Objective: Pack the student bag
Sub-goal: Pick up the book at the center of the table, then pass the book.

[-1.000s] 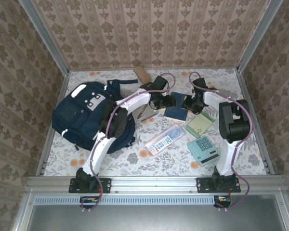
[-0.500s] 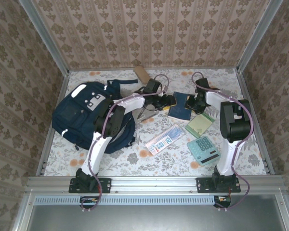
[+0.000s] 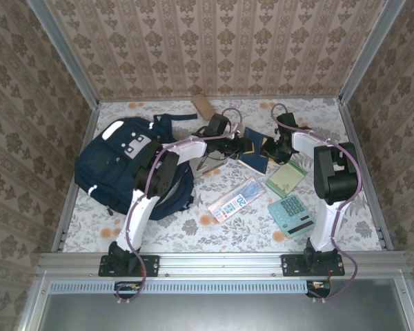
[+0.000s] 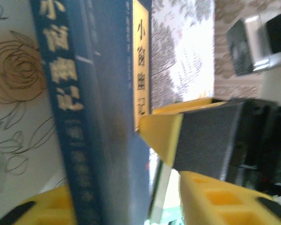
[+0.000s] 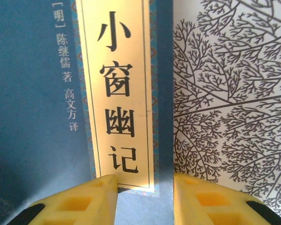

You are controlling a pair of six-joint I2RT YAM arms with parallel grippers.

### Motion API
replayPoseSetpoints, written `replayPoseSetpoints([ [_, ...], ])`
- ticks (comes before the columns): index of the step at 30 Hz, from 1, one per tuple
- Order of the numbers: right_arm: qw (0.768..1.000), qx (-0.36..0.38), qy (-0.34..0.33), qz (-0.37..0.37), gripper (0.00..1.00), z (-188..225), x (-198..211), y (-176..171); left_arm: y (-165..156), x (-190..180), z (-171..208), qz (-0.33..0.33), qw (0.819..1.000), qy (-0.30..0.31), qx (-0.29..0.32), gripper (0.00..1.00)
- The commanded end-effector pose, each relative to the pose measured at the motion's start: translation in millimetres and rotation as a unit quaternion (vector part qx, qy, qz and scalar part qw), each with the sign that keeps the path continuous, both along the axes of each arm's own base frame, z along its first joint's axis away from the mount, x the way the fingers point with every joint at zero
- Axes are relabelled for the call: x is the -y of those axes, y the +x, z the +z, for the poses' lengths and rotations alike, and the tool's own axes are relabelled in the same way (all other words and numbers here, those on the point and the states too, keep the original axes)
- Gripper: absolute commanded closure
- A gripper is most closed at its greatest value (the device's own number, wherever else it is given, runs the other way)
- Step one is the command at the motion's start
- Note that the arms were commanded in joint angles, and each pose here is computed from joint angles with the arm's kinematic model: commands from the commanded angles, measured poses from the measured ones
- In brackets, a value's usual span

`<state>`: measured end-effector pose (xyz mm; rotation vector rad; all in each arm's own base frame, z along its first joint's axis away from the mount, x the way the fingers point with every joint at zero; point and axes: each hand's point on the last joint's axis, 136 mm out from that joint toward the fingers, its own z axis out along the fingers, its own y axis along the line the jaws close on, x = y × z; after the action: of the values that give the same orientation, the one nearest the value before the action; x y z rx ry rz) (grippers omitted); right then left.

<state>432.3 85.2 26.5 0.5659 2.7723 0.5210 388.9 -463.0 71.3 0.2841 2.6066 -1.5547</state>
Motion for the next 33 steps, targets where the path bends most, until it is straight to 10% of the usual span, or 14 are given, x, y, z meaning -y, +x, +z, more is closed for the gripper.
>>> replayPoseSetpoints([
  [1,1.0,-0.007,0.006,0.009,0.64,-5.8,-4.0,-7.1,0.4,-3.7,24.1,-0.022,0.998,0.021,0.047,0.73],
  [6,0.999,0.037,0.019,-0.002,0.55,24.6,-0.3,-1.9,0.5,-4.0,34.9,-0.021,0.998,0.014,0.055,0.99],
  [19,0.951,0.198,0.235,0.033,0.45,143.2,-30.3,-1.9,-6.1,-35.8,151.4,0.01,0.991,-0.101,0.09,1.0],
  [33,0.882,0.269,0.378,0.081,0.43,208.0,-60.8,-7.1,-25.4,-50.1,185.7,-0.002,0.985,-0.144,0.092,1.0],
])
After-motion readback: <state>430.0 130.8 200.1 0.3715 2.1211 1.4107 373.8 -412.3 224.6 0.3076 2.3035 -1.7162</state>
